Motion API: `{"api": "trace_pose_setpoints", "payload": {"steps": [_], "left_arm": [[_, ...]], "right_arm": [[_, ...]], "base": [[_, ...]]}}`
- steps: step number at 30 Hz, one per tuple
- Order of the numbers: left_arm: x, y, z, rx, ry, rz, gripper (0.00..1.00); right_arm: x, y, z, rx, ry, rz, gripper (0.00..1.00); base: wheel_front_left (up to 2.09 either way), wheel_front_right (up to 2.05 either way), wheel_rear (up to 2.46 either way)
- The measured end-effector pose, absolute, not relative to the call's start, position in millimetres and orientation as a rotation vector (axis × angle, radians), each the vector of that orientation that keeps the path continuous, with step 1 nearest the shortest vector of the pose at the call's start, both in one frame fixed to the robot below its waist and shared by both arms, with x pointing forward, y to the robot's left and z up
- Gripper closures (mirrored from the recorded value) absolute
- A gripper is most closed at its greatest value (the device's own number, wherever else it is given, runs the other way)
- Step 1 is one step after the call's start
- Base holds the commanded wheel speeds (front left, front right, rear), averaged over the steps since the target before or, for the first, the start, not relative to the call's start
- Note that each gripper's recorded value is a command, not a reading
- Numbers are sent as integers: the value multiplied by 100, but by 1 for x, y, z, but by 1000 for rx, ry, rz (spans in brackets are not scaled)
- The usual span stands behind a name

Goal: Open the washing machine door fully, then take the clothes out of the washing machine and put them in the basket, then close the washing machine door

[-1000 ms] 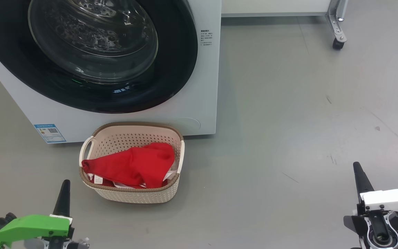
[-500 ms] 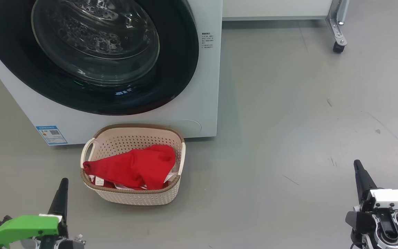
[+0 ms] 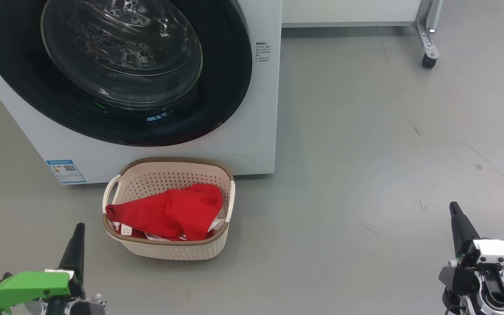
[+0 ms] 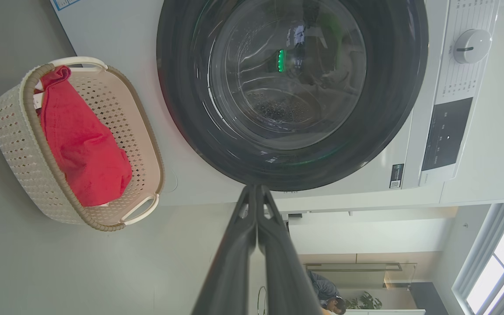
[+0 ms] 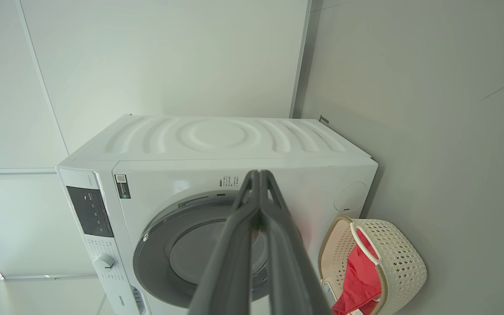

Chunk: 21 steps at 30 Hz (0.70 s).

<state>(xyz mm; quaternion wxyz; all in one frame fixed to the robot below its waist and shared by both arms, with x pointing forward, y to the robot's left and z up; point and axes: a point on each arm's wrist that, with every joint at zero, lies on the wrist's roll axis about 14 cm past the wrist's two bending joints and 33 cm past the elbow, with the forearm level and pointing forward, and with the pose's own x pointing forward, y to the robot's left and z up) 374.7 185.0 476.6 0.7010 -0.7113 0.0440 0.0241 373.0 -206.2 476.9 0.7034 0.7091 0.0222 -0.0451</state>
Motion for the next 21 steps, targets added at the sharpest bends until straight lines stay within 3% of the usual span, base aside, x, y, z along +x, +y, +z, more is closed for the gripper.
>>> {"api": "trace_pose_setpoints", "payload": {"steps": [21], "left_arm": [[375,185,477,-1584,96,52,100]], "right_arm": [[373,-206,477,1578,49,-100,100]], "base": [[0,0,0]]}}
